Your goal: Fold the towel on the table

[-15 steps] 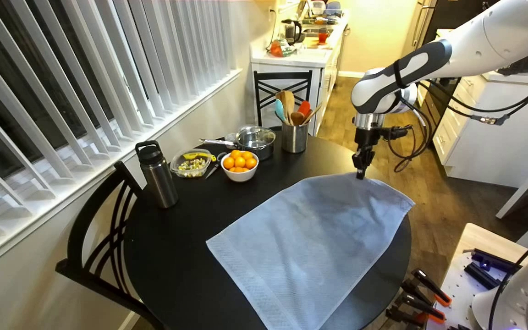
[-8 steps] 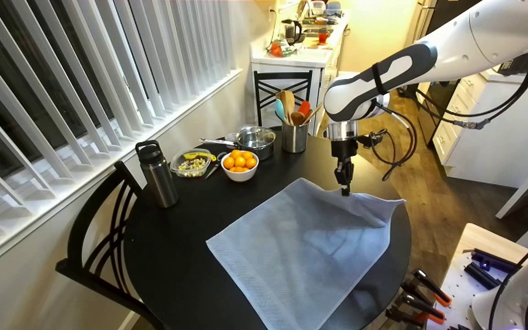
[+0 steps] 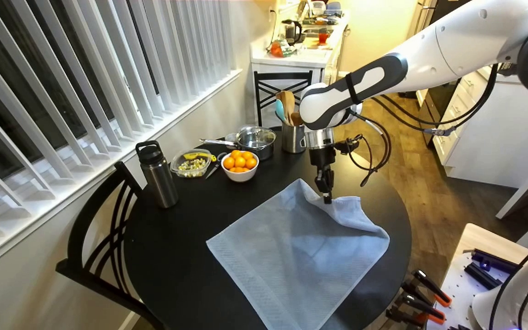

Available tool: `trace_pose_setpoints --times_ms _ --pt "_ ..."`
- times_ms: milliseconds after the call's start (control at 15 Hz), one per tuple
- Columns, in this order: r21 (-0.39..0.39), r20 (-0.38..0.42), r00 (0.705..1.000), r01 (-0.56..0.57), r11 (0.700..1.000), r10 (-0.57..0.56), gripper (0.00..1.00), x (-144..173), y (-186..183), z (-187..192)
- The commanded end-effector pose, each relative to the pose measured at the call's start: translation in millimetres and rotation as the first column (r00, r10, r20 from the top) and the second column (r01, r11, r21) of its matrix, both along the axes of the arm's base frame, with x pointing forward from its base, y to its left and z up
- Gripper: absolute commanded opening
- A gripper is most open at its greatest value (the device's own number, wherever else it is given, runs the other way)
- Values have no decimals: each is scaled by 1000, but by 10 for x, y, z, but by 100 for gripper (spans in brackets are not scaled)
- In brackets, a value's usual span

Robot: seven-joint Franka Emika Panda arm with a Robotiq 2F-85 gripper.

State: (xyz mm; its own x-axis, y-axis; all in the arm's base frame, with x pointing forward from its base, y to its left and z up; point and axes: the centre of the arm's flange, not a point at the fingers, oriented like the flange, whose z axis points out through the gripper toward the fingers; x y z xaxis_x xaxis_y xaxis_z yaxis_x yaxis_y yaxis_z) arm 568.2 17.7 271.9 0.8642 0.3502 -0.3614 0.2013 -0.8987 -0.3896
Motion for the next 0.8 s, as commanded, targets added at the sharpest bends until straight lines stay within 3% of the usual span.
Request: trace_pose_setpoints --times_ms 0,600,733 --pt "0 -3 1000 0 1000 0 3 2 0 -23" --pt "0 -3 1000 2 1000 -2 2 2 -9 -23" --pt "-9 31 999 14 1000 -14 2 76 386 19"
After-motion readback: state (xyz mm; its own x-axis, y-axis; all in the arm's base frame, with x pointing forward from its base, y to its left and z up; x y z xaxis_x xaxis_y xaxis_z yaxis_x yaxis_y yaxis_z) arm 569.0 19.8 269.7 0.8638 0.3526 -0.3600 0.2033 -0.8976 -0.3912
